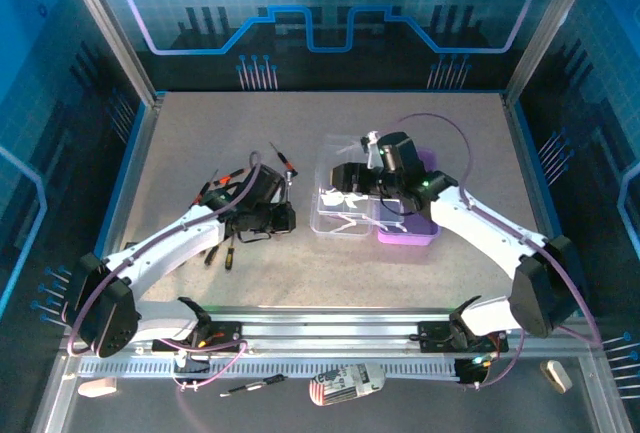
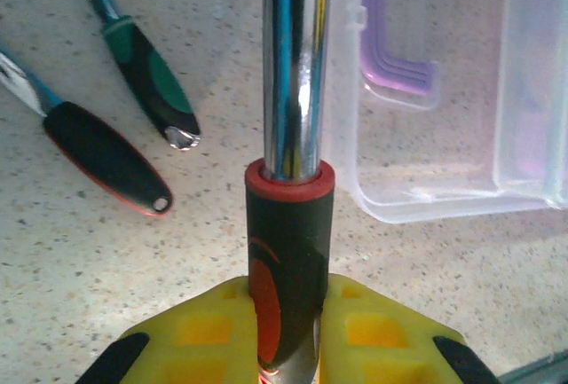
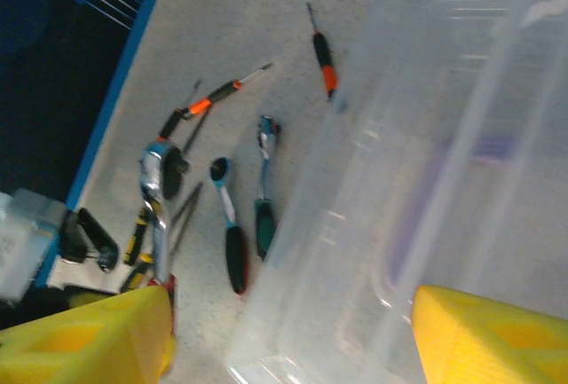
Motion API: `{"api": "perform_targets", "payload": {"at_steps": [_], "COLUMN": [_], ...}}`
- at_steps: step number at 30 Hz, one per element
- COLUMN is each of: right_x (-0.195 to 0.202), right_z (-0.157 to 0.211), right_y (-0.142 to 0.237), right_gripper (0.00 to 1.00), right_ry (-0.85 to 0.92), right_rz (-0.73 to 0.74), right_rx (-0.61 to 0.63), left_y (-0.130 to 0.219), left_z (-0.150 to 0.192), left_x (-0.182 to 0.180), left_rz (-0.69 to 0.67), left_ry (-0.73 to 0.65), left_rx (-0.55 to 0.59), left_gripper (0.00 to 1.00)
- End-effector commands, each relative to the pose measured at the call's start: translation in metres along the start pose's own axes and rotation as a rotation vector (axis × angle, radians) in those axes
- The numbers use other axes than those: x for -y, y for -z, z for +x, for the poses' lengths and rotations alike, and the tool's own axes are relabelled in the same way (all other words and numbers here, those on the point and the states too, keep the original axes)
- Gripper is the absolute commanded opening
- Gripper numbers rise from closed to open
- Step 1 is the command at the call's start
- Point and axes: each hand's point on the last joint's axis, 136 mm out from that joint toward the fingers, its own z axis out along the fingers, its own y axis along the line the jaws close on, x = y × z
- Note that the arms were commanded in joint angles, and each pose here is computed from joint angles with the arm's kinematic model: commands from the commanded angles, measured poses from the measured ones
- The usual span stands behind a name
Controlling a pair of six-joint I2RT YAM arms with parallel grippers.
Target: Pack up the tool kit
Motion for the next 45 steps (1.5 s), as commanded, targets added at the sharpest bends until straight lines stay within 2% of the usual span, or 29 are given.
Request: {"api": "perform_targets", "payload": {"at_steps": [1,6,14,22,27,33,36,41,45], "right_x": [-0.037,-0.056,-0.076,-0.077,-0.082,-0.080,-0.079,-0.081,-0.083], "right_z": [-0.016,-0.007,0.009,0.011,0.011,0.014,0.014,0.014,0.010], "right_y": [-0.010,-0.033,-0.054,-0.072,-0.079,-0.079,-0.077,-0.076,-0.075], "right_gripper": [0.73,0.74,0.72,0.64,0.55,0.28,0.19,0.12,0.08], "right_ry": [-0.010,-0.018,-0.032,-0.067,-0.070,-0.077,-0.076,-0.067,-0.047], "right_rz": [-0.117,-0.162,-0.217,-0.223,-0.230,-0.224,-0.221,-0.226,-0.225], "right_rx": [0.020,-0.030,-0.087,-0.108,-0.120,-0.118,-0.112,-0.113,-0.110], "left_y": [0.016,0.024,0.030,0.033,0.036,0.037,0.036,0.038,0.039], "left_z": [-0.019,-0.023,-0.024,-0.022,-0.023,-0.023,-0.023,-0.024,-0.022], "left_x": [0.032,0.047,0.053,0.059,0.061,0.058,0.057,0.057,0.053], "left_rz": [0.128,0.191,0.204,0.226,0.231,0.220,0.214,0.217,0.211], "left_ry": [-0.062,-0.083,-0.101,-0.112,-0.118,-0.123,-0.122,-0.127,-0.140], "left_rx": [0.091,0.116,0.117,0.119,0.128,0.138,0.141,0.150,0.164], "left_gripper": [0.07,0.07,0.07,0.07,0.07,0.07,0.11,0.20,0.42]}}
